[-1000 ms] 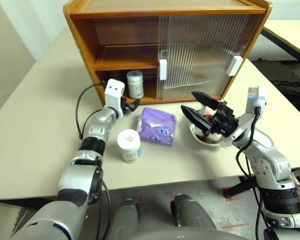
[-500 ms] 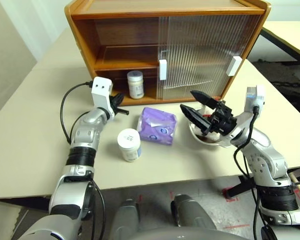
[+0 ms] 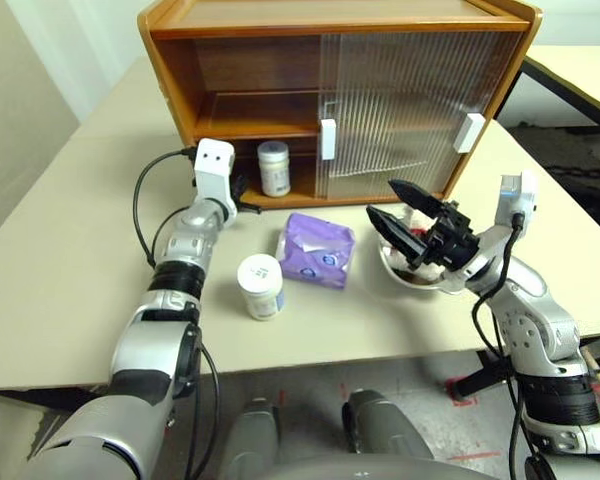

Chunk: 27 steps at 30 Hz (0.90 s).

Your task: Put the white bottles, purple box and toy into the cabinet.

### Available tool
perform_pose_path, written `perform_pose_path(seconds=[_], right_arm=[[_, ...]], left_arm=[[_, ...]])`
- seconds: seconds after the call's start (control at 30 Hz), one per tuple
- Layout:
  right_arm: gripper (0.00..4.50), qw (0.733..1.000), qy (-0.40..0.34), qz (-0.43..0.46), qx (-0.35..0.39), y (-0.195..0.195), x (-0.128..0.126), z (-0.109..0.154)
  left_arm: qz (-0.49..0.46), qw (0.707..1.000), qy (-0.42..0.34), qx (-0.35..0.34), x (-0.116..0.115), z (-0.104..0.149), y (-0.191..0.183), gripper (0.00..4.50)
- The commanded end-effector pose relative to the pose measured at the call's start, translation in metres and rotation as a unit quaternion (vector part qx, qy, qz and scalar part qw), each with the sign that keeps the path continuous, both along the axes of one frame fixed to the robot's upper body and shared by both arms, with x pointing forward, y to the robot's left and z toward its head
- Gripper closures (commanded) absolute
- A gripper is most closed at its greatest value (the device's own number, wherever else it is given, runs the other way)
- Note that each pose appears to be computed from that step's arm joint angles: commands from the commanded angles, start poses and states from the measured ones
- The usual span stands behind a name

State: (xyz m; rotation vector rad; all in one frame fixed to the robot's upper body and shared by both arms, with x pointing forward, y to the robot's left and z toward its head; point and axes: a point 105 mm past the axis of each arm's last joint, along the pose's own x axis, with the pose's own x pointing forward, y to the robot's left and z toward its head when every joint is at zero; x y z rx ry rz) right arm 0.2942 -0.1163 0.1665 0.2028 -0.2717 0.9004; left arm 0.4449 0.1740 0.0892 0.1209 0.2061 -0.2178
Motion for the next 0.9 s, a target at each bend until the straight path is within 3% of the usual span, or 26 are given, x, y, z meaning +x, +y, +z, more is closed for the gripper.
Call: perform_pose_path(seconds=[0.03,0.9], right_arm=[[0.00,1.000,-0.018,-0.014,-0.004,-0.006,-0.002,0.007],[0.00,1.000,-0.018,-0.019,-0.017,-0.016,0.002,0.006]], left_arm=[[-0.014,1.000,-0.001,0.004,0.006,0.003,-0.013,4.46],[-0.013,1.000,0.007,0.012,0.003,-0.004,-0.012,4.46]])
